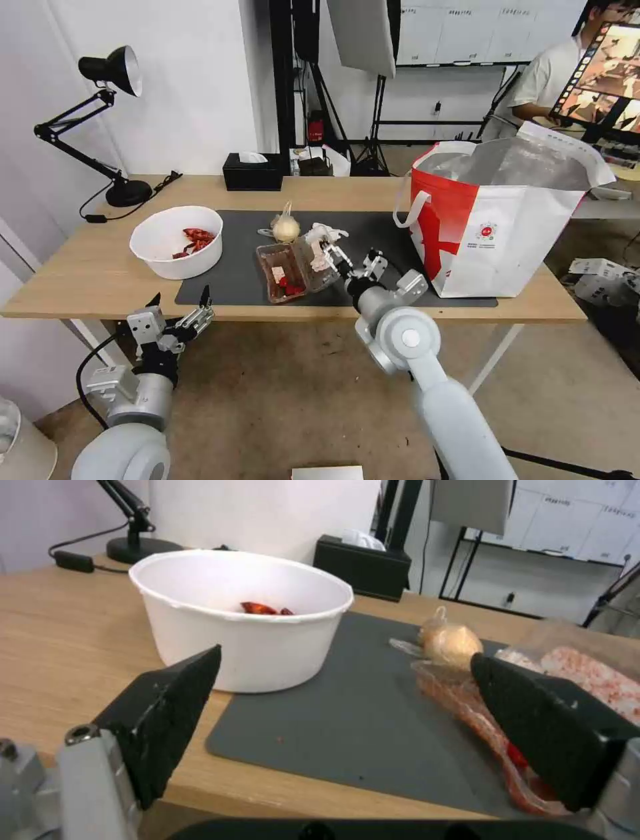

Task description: Pick up the trash from the table and place it into the takeout bag.

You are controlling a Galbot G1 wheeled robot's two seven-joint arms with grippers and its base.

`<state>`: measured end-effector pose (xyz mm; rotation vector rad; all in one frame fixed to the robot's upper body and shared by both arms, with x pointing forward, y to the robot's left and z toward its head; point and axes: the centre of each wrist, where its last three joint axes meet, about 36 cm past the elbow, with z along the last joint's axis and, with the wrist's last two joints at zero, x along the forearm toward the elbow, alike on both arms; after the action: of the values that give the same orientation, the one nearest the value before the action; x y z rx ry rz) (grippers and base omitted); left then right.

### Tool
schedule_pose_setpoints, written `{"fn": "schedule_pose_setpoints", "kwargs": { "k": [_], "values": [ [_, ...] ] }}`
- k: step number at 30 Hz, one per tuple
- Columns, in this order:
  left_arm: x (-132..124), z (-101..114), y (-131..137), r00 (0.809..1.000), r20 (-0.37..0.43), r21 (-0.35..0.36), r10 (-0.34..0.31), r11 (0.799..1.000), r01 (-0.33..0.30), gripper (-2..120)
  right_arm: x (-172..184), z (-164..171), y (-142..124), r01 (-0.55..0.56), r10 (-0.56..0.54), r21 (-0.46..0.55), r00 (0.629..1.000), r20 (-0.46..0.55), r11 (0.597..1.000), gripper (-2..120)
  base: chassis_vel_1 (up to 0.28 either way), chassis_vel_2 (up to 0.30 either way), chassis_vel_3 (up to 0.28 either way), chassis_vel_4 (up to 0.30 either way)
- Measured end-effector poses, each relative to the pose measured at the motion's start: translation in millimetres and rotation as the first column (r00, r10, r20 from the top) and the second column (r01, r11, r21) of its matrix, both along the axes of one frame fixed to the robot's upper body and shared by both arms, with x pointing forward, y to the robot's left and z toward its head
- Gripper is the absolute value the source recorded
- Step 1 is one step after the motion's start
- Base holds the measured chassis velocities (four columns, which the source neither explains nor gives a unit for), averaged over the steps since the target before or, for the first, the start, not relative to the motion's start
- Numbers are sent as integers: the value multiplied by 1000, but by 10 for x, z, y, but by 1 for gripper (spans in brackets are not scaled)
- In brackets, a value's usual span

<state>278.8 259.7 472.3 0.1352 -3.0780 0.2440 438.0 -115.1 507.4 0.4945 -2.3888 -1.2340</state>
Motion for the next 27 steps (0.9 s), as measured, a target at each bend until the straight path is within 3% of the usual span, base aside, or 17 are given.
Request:
{"fn": "schedule_pose_setpoints", "kwargs": {
  "k": [5, 8, 15, 24, 26, 27],
  "values": [
    [-5, 7, -1, 1000, 2, -1, 1, 1000, -1, 100, 35, 72, 93, -104, 105, 55, 994, -15, 993, 100, 0, 0, 0, 0],
    [-10, 13, 3, 1000, 3, 0, 2, 1000, -2, 100, 124, 74, 249, -182, 186, 48, 978, -96, 982, 100, 0, 0, 0, 0],
    [-21, 21, 2, 1000, 1, 4, -5, 1000, 5, 100, 288, 2, 488, -186, 188, 26, 957, -222, 982, 100, 0, 0, 0, 0],
    [-21, 27, -1, 1000, 2, 7, -12, 1000, 12, 100, 247, -16, 409, -183, 184, 27, 962, -202, 983, 100, 0, 0, 0, 0],
    [-15, 33, 3, 1000, 4, 3, -13, 1000, 13, 100, 278, 46, 310, -201, 200, 4, 977, -78, 980, 100, 0, 0, 0, 0],
    [-15, 33, 3, 1000, 4, 3, -13, 1000, 13, 100, 278, 46, 310, -201, 200, 4, 977, -78, 980, 100, 0, 0, 0, 0]
  ]
}}
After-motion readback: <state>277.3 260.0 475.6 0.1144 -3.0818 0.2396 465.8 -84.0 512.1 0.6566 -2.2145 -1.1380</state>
